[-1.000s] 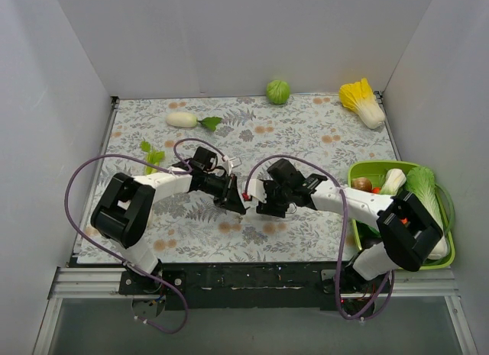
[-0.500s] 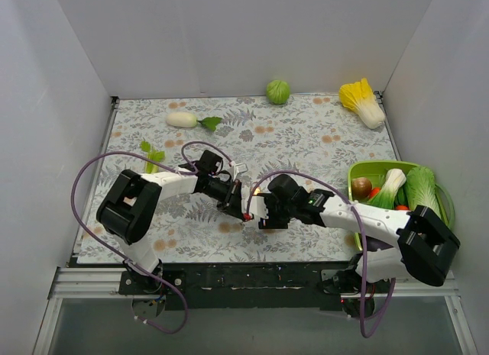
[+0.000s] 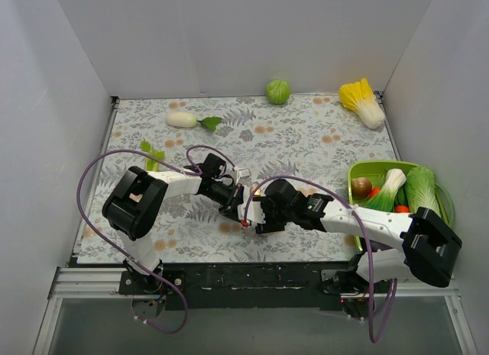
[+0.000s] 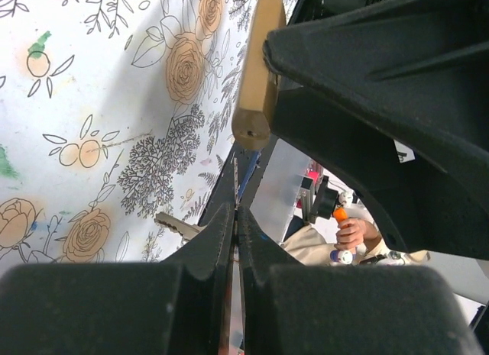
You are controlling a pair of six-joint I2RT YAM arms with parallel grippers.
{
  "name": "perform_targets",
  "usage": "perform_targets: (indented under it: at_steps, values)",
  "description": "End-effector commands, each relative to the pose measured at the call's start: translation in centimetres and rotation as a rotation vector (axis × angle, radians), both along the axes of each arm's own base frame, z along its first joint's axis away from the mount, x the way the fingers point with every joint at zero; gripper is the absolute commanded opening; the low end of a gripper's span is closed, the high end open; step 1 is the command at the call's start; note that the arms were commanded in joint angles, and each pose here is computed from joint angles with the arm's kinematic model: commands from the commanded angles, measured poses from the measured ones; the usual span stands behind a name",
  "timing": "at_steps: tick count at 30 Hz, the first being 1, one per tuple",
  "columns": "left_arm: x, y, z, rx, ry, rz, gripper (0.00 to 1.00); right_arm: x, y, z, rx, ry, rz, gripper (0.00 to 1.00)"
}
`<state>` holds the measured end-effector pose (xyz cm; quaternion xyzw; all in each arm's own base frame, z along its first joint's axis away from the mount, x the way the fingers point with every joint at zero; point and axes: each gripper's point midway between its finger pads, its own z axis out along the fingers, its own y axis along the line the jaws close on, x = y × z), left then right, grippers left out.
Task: Unlock with the key
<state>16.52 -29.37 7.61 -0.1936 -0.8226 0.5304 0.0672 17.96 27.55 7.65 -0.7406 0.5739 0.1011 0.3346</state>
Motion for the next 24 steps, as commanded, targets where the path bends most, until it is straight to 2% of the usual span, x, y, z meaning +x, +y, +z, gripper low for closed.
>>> perform_targets:
  at_steps: [1,24]
  values:
    - [0.4,-0.5,0.7,-0.028,-0.022,-0.015,0.00,0.7,2.5,2.8,0.093,-0.068,0.036,0.01]
    - [0.3,-0.6,1.0,-0.044,-0.017,-0.023,0.00,-0.3,3.1,2.2,0.056,-0.052,0.061,0.01]
